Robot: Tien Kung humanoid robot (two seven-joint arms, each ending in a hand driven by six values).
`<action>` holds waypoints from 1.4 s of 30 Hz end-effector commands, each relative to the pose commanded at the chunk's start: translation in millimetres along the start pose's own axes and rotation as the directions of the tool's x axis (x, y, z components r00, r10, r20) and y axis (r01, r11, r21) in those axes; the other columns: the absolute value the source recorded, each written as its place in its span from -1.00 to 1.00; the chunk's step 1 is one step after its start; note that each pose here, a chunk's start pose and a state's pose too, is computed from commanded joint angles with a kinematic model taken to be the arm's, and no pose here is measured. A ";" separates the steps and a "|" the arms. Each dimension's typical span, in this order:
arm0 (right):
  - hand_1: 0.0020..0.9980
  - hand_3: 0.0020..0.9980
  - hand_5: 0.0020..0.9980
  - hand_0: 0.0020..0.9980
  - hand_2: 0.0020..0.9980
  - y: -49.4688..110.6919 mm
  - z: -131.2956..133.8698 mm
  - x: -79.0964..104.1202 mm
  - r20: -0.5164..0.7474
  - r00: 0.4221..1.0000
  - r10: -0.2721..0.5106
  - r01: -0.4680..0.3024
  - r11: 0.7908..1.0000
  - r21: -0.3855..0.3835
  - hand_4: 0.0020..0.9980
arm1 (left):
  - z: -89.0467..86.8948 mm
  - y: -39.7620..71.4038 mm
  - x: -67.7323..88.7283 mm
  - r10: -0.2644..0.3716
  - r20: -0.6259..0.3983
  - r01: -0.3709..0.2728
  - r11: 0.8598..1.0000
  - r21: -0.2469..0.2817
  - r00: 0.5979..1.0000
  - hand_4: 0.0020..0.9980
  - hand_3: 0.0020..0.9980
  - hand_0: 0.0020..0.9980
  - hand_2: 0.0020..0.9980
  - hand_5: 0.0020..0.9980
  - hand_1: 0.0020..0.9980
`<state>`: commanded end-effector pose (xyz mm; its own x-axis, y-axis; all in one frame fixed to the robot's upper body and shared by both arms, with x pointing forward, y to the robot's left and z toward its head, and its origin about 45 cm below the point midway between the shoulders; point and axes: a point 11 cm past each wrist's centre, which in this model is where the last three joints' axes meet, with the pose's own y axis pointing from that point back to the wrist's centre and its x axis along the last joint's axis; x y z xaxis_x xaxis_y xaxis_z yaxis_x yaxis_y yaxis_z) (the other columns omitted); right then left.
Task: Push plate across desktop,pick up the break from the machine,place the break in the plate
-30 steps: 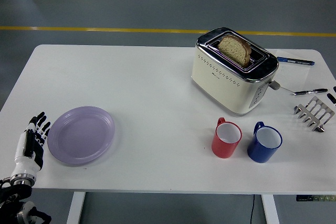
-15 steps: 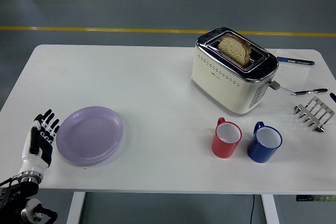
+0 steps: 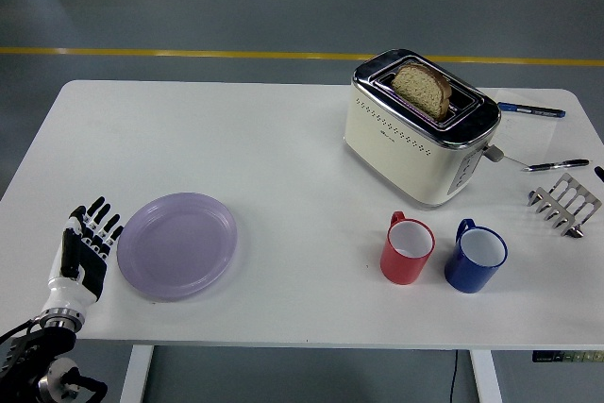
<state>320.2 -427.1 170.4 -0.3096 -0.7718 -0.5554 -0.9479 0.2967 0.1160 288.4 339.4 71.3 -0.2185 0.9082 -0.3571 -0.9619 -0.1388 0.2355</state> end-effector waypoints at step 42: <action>0.32 0.45 -0.03 0.37 0.40 -1.1 1.8 -3.0 -0.001 1.000 -0.008 0.008 1.000 -0.004 0.00 | -35.1 4.9 -64.6 -0.233 -0.211 0.265 0.954 0.137 0.949 0.08 0.64 0.63 0.75 1.00 0.67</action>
<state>322.3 -424.2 170.4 -0.3024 -0.7749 -0.5551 -0.9505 0.2884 0.1153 291.9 266.2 63.8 -0.0176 0.8111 -0.5846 -0.9534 0.1625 0.2542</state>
